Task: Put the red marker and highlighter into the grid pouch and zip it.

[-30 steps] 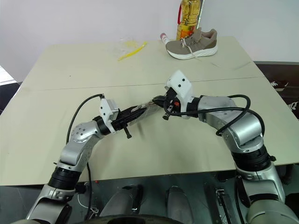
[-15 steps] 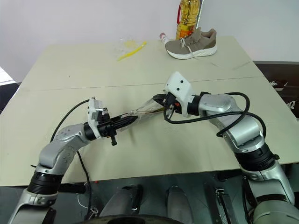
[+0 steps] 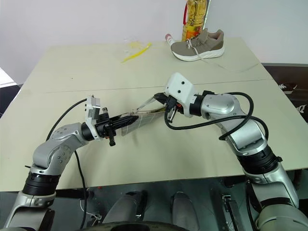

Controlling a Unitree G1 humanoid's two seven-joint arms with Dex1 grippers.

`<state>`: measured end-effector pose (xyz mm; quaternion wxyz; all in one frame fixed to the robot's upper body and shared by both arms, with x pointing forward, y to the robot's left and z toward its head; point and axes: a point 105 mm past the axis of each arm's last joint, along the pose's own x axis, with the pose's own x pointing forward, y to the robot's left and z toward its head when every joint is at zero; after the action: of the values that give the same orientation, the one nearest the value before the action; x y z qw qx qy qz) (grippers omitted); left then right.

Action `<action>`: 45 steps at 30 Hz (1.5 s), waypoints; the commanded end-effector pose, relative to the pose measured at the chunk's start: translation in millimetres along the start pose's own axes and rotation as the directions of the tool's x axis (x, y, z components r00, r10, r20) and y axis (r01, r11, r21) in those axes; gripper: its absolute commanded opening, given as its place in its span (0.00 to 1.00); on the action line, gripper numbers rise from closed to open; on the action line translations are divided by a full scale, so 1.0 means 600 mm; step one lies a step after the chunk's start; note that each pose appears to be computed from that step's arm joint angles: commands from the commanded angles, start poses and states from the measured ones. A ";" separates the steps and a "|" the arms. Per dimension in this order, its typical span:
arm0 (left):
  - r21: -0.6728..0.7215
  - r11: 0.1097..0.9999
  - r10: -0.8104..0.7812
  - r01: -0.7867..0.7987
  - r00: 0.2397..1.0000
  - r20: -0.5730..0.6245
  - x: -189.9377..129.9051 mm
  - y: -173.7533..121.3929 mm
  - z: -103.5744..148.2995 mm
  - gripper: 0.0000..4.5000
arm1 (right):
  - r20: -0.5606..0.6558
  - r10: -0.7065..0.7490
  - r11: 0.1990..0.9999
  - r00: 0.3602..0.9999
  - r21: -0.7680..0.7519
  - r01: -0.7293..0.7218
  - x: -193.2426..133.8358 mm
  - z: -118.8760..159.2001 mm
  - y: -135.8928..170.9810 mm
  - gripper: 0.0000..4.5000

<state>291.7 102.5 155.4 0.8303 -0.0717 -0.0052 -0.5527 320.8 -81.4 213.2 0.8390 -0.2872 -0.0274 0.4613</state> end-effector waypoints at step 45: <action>0.460 0.886 0.089 -0.063 0.995 -0.036 -0.005 0.020 -0.005 0.00 | -0.332 -0.305 0.946 0.893 -0.211 0.245 -0.108 -0.109 -0.114 0.01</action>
<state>301.4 102.5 142.1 0.8408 0.1295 -0.0944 -0.5171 349.1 -168.2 197.1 0.8549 -0.4006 0.0506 0.3258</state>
